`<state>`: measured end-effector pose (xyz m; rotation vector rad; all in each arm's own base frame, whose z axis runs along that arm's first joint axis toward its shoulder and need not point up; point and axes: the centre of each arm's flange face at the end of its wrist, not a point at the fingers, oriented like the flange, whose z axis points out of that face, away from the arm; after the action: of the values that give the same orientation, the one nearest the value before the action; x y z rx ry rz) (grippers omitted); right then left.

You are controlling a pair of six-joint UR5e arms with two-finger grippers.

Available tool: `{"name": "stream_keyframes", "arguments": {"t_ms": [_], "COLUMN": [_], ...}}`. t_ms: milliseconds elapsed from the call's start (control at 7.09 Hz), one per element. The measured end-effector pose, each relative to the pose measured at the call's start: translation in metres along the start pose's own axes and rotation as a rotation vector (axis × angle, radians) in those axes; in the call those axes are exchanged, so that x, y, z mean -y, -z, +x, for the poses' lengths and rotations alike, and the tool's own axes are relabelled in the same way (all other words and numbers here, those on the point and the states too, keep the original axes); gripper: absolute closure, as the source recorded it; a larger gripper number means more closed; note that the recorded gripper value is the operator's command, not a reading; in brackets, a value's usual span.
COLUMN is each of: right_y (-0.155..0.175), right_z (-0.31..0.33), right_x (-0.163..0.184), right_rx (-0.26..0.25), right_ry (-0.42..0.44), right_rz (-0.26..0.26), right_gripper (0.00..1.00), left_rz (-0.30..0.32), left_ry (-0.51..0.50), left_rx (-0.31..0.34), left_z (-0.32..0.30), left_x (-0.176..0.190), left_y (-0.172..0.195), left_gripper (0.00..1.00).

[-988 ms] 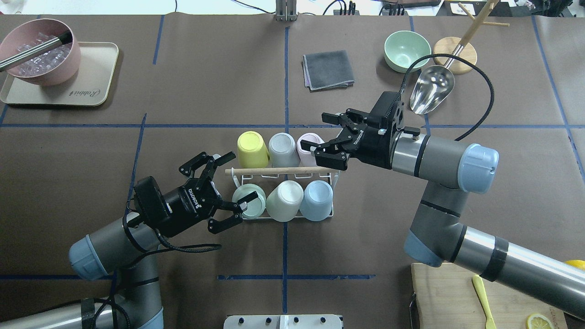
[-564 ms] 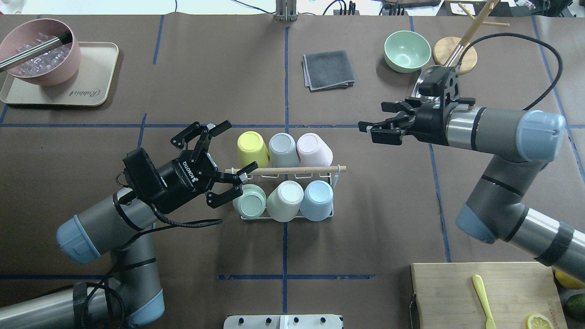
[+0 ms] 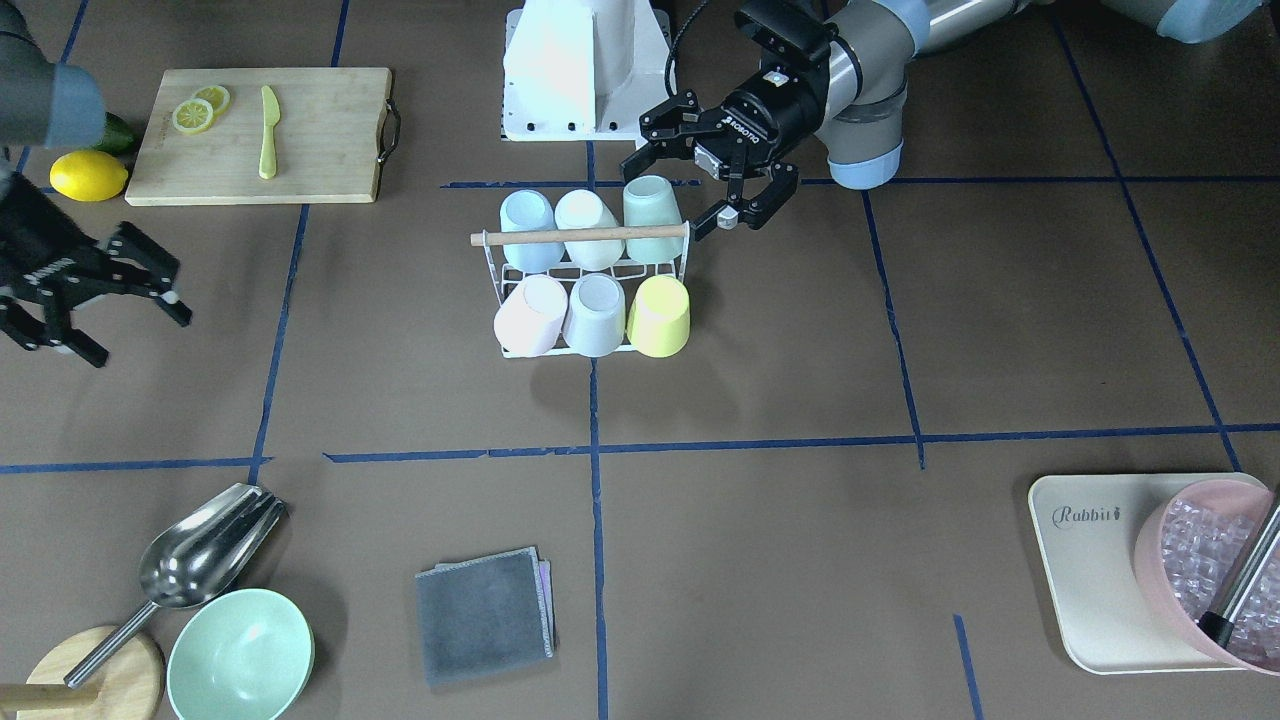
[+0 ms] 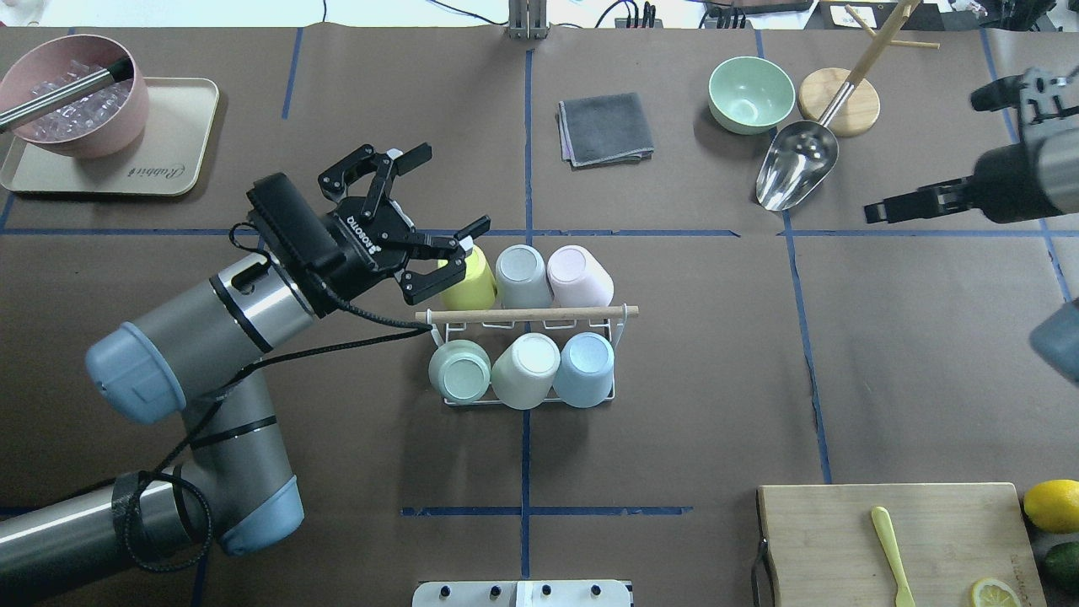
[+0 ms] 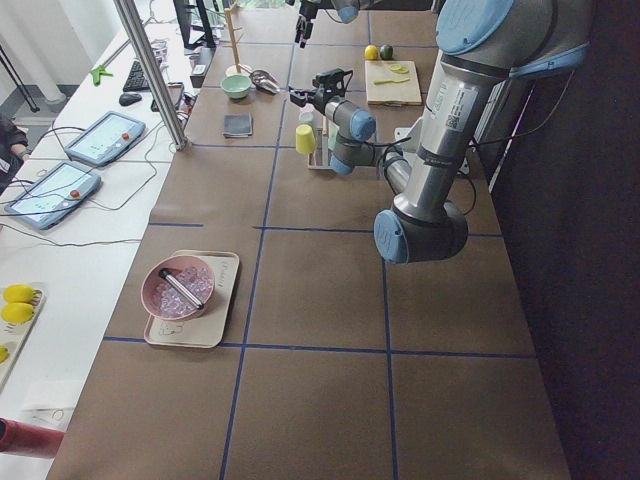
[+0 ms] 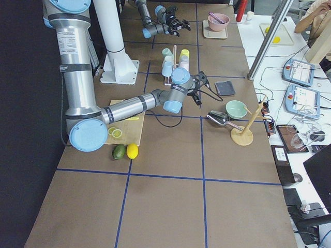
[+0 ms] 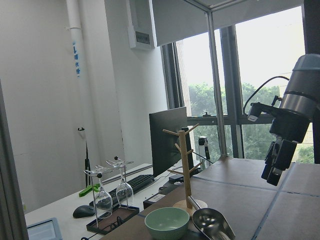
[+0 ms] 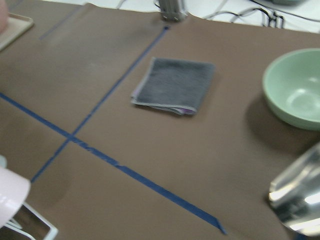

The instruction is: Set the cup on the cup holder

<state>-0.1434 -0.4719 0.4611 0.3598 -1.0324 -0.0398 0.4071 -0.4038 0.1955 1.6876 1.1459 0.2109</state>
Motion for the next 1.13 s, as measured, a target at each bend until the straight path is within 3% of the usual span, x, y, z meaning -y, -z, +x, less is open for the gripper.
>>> {"name": "stream_keyframes", "arguments": {"t_ms": [282, 423, 564, 706, 988, 1129], "right_y": [0.059, 0.08, 0.096, 0.11, 0.143, 0.153], "right_z": [0.106, 0.154, 0.196, 0.231, 0.273, 0.275], "right_x": [-0.052, -0.08, -0.11, -0.134, -0.159, -0.162], "right_rx": [-0.06, -0.094, -0.119, -0.15, -0.23, -0.257], "right_ry": [-0.315, -0.409, -0.399, -0.333, -0.15, -0.111], "right_rz": [-0.112, -0.137, -0.159, -0.188, -0.23, -0.27], "right_gripper": [0.0, 0.0, 0.0, 0.0, 0.0, 0.0], "left_rz": [-0.168, -0.267, -0.375, -0.495, -0.714, -0.833], "left_ry": [0.066, 0.1, 0.114, 0.123, 0.159, 0.207], "left_rx": [0.026, 0.036, 0.053, 0.077, 0.124, 0.139], "left_z": [-0.023, -0.035, -0.048, -0.057, -0.082, -0.108], "left_x": [0.052, 0.07, 0.083, 0.089, 0.096, 0.086], "left_y": [0.005, 0.011, 0.015, 0.019, 0.035, 0.054], "left_gripper": [0.0, 0.0, 0.0, 0.0, 0.0, 0.0]}}
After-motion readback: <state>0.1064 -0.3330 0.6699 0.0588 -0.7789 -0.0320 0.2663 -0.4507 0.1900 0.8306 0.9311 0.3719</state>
